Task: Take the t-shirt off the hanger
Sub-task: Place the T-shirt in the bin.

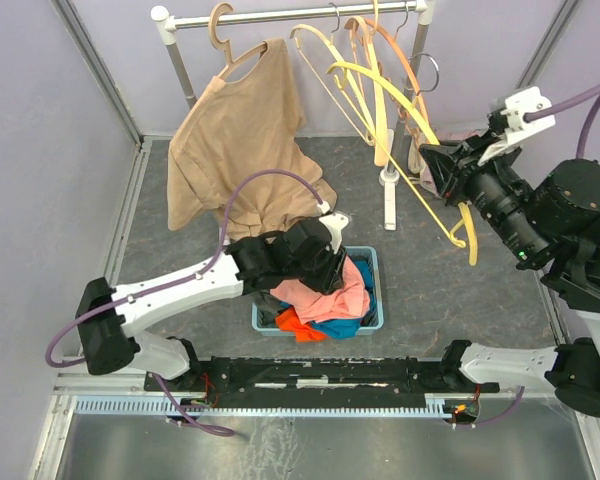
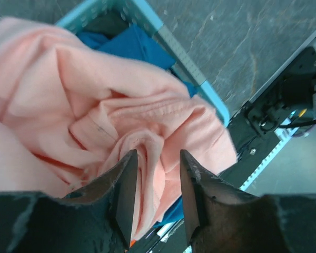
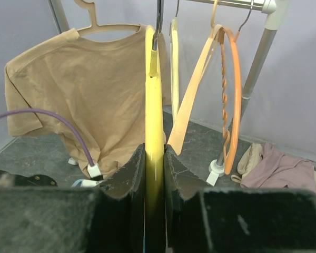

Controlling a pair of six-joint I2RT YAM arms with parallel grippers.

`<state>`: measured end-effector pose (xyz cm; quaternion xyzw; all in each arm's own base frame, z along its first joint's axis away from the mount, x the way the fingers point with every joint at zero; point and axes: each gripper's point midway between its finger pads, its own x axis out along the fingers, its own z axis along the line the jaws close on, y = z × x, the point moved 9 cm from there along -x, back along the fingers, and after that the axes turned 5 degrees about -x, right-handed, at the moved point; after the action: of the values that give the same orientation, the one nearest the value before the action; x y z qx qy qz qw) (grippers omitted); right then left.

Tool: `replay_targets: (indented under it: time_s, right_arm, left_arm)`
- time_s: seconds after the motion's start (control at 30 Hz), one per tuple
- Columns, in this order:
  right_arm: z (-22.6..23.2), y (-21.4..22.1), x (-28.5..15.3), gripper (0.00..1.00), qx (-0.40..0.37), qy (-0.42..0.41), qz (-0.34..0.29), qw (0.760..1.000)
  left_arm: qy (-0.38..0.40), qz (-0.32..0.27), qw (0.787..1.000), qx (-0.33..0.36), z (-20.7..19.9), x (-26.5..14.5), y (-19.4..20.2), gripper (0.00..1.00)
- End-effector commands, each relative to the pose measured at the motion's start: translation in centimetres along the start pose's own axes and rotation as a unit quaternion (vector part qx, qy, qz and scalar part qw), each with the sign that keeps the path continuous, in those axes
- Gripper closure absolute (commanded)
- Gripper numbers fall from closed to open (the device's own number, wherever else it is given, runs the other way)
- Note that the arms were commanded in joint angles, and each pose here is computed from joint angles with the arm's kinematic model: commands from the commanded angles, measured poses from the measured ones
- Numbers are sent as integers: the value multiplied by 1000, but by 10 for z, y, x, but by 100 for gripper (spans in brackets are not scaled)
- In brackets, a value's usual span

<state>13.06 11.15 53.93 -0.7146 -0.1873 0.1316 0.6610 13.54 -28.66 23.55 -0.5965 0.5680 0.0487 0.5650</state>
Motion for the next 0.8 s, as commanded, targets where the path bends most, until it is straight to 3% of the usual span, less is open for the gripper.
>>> replay_targets:
  time_s: [0.0,0.1,0.27,0.5,0.77]
  right_arm:
    - [1,-17,5,99,19,0,-39,999]
    - [6,-16,15,99,23,5,-37,999]
    - [15,-16,33,99,27,14,-33,999]
    - [30,-11,68,99,27,41,-31,998]
    - [48,-6,120,99,5,69,-43,997]
  left_arm:
    - [0,-43,999,-13,-12,-44,-24,54]
    - [-5,-45,999,-14,-13,-58,-28,48]
    - [-9,-69,997,-15,-15,-87,-39,47]
    - [-38,-170,984,-39,-14,-141,-65,48]
    - [-16,-310,947,-77,-11,-199,-82,44]
